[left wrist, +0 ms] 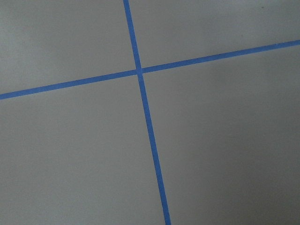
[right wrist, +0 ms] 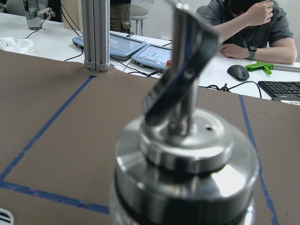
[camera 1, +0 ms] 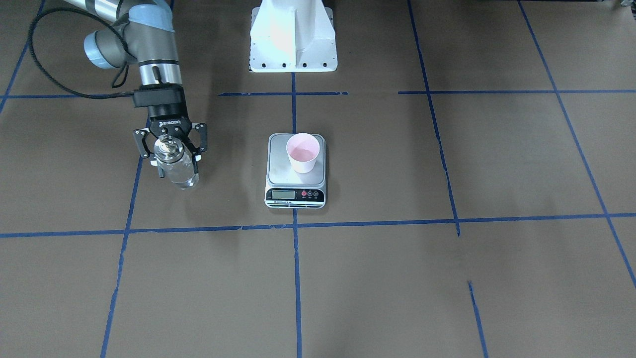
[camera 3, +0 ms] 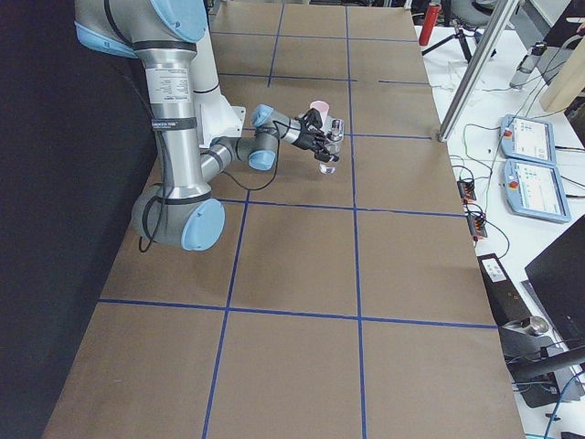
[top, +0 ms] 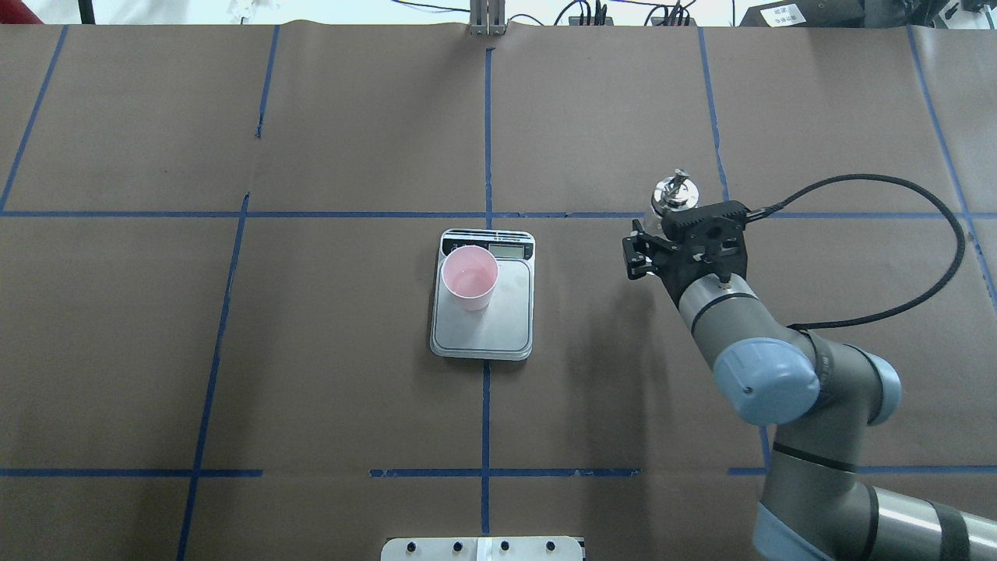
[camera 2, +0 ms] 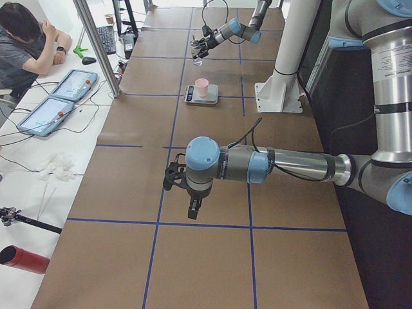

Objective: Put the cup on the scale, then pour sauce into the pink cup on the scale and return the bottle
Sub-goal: 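Lift the sauce bottle with the right gripper toward the scale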

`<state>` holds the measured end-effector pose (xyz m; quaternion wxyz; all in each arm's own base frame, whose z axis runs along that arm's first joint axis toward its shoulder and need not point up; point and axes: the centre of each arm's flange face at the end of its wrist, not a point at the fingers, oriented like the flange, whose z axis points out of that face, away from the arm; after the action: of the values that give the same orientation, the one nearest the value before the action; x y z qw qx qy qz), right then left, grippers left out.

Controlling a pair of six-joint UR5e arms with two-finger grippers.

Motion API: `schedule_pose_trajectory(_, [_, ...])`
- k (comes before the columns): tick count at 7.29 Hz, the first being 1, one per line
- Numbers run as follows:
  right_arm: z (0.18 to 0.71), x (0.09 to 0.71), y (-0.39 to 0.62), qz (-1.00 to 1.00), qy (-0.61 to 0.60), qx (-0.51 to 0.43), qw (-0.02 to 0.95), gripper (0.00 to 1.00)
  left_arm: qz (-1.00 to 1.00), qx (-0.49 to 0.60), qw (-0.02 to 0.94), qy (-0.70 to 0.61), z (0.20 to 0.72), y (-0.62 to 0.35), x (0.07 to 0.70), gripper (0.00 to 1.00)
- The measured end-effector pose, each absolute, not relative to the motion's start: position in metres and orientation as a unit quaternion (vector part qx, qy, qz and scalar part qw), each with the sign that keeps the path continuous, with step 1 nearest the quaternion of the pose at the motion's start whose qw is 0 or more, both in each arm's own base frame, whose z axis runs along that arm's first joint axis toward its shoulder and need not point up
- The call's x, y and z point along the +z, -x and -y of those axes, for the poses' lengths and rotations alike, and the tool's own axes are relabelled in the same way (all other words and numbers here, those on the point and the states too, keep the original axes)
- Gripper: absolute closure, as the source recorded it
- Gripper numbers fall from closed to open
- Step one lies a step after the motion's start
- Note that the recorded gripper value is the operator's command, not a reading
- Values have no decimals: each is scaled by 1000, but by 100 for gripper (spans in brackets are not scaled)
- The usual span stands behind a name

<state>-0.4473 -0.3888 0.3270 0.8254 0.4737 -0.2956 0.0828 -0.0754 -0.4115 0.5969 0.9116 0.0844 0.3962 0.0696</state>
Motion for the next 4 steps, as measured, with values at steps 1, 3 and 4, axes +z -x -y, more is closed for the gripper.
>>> schedule_pose_trajectory(1, [393, 308, 455, 275, -481, 84, 828, 100, -396, 70, 912, -84, 412, 75, 597, 0])
schedule_pose_trajectory(3, [395, 295, 457, 249, -496, 61, 830, 100, -396, 71, 911, -85, 412, 75, 597, 0])
schedule_pose_trajectory(4, [396, 292, 457, 238, -503, 43, 830, 100, -396, 71, 911, -85, 412, 75, 597, 0])
